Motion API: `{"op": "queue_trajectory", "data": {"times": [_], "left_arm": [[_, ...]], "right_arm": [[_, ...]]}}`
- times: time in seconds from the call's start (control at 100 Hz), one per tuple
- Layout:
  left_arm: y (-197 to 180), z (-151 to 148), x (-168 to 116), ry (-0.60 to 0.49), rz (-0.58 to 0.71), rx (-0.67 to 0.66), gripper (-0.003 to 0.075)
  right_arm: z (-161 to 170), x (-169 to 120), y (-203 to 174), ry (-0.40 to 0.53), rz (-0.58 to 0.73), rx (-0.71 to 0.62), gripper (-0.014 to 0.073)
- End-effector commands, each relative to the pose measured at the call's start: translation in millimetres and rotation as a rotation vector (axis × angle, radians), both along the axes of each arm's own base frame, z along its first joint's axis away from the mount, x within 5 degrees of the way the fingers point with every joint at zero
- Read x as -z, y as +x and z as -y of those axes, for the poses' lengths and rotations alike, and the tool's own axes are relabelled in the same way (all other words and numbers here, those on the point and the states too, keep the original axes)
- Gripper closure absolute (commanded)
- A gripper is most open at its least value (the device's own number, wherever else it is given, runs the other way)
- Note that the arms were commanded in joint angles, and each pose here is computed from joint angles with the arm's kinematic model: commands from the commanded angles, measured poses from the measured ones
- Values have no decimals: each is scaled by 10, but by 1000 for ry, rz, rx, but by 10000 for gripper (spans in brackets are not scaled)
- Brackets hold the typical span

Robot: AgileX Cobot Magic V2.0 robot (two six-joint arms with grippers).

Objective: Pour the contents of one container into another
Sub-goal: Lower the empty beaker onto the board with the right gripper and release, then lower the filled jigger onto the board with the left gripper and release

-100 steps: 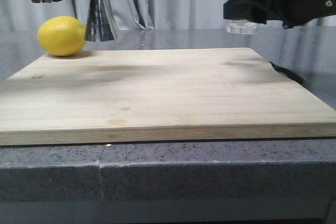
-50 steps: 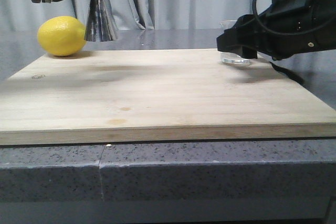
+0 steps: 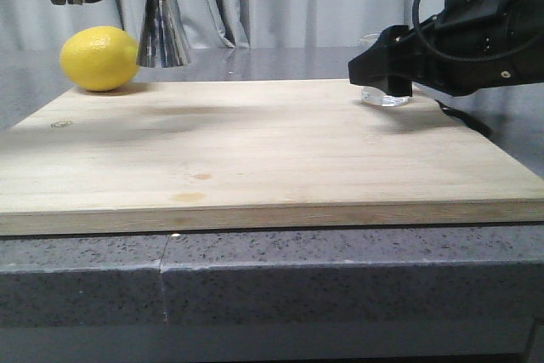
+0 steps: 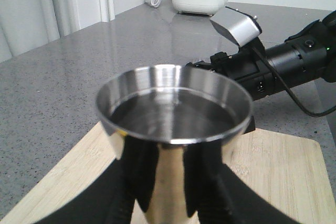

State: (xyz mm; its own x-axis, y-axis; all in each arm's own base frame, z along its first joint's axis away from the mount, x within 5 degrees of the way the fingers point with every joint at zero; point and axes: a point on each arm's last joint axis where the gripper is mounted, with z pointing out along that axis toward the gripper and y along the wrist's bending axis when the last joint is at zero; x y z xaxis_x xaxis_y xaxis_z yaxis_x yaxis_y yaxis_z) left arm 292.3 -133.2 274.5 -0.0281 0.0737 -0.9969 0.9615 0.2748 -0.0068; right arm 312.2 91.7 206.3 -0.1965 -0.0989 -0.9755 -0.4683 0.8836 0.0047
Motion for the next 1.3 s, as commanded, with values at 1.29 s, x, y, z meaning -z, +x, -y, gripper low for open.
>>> {"op": "queue_trajectory", "data": {"times": [1.29], "left_arm": [[-62, 25, -324, -144, 58, 25, 514]], "right_arm": [[662, -1430, -1840, -98, -157, 356, -24]]}}
